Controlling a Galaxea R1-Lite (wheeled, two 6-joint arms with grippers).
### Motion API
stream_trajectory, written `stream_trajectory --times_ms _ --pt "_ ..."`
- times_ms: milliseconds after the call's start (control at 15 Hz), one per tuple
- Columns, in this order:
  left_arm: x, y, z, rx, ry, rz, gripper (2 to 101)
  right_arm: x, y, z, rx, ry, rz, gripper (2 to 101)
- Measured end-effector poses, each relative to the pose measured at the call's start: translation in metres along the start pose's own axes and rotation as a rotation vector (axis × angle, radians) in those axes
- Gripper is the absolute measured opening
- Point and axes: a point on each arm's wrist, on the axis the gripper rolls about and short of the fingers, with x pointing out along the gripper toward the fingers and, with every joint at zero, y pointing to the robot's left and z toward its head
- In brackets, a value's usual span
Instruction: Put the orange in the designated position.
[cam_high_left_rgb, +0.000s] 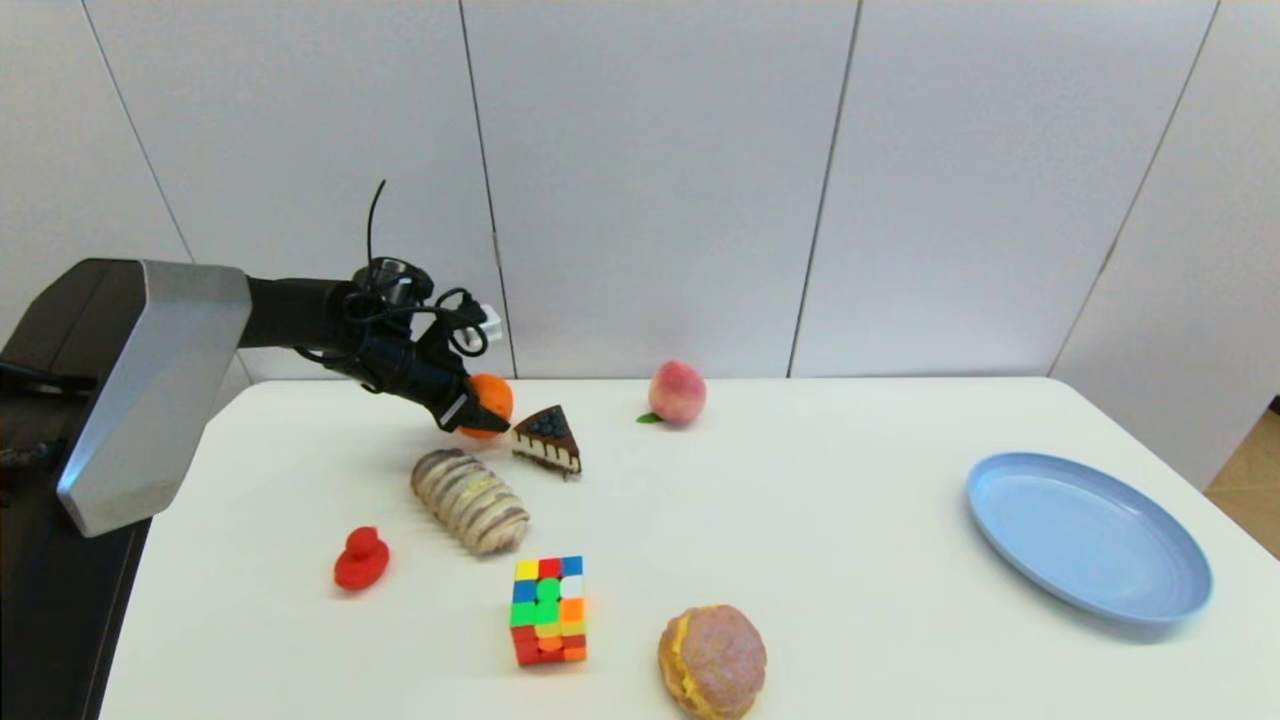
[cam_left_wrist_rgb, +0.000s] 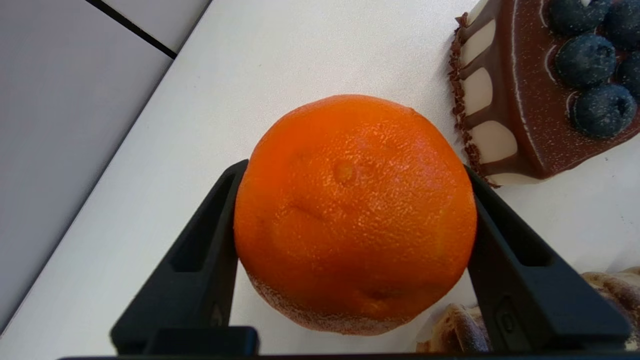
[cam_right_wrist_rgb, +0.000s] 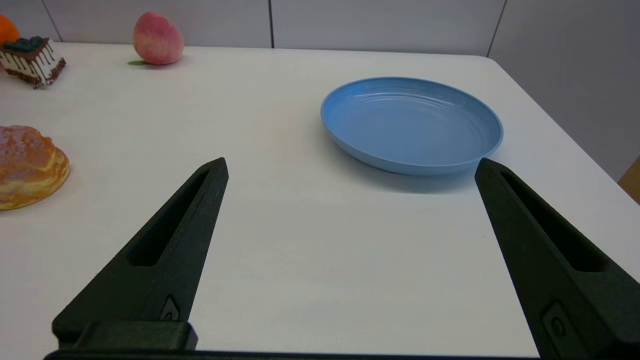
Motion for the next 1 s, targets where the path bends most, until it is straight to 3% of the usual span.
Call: stream_trajectory --times_ms 400,1000 --pt "0.0 0.0 0.0 0.003 0.0 0.0 87.4 0.0 0.0 0.0 0.0 0.0 0.0 97.9" --pt "-0.028 0.002 0.015 0.019 -0.043 0.048 94.6 0.0 0.0 0.0 0.0 0.0 0.0 98.0"
